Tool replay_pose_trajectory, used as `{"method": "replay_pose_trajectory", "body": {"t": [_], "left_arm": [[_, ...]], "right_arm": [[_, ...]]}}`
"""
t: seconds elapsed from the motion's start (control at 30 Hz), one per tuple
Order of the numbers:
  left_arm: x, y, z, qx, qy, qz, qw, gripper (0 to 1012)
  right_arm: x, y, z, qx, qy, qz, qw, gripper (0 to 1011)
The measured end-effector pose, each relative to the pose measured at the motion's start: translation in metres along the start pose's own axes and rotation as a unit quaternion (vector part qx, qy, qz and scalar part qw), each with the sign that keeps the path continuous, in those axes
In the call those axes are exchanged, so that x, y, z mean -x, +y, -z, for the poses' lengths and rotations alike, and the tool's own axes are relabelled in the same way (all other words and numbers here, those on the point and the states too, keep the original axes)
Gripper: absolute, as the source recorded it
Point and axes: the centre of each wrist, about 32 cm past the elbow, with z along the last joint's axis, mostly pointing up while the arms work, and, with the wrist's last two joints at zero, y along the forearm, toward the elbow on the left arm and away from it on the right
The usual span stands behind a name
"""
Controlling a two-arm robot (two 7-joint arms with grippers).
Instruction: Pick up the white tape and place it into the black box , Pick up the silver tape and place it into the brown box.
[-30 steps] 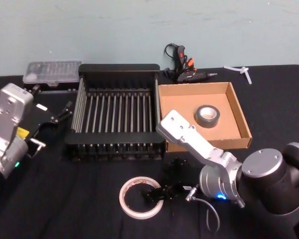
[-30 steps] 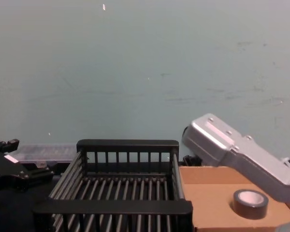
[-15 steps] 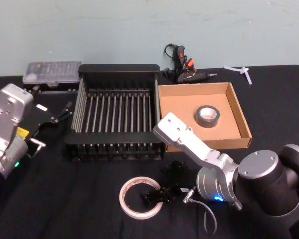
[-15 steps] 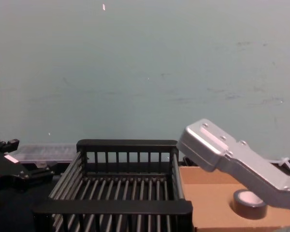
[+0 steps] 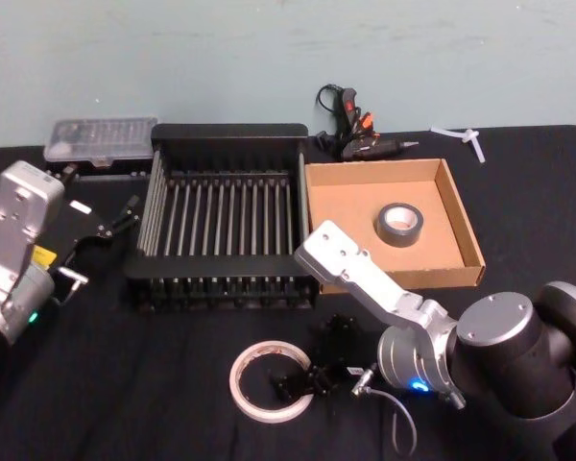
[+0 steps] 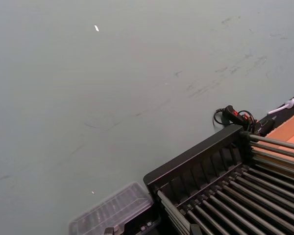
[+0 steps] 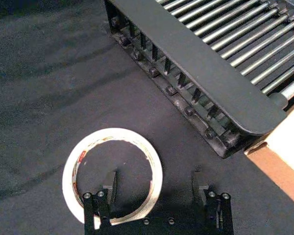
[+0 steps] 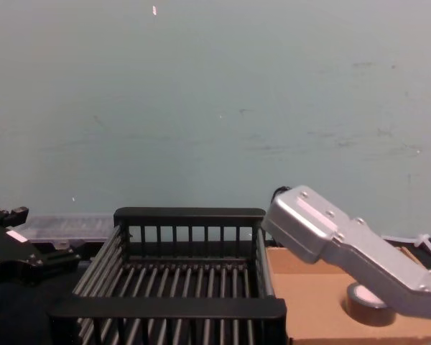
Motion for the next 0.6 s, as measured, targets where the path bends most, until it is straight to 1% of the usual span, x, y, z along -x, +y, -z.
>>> {"method": "replay_pose_trajectory", "body": {"t": [0.37,0.6], "left_arm": [[0.0000,0.0000,0.0000,0.000,0.000,0.000,1.0000,1001],[0.0000,0.0000,0.0000,0.000,0.000,0.000,1.0000,1001]], "right_arm": [[0.0002,0.0012,0.0005,0.002,0.004,-0.004,1.0000,1002],[0.0010,0.0019,0.0004,0.003,0.001,-0.003,1.0000,1002]]}}
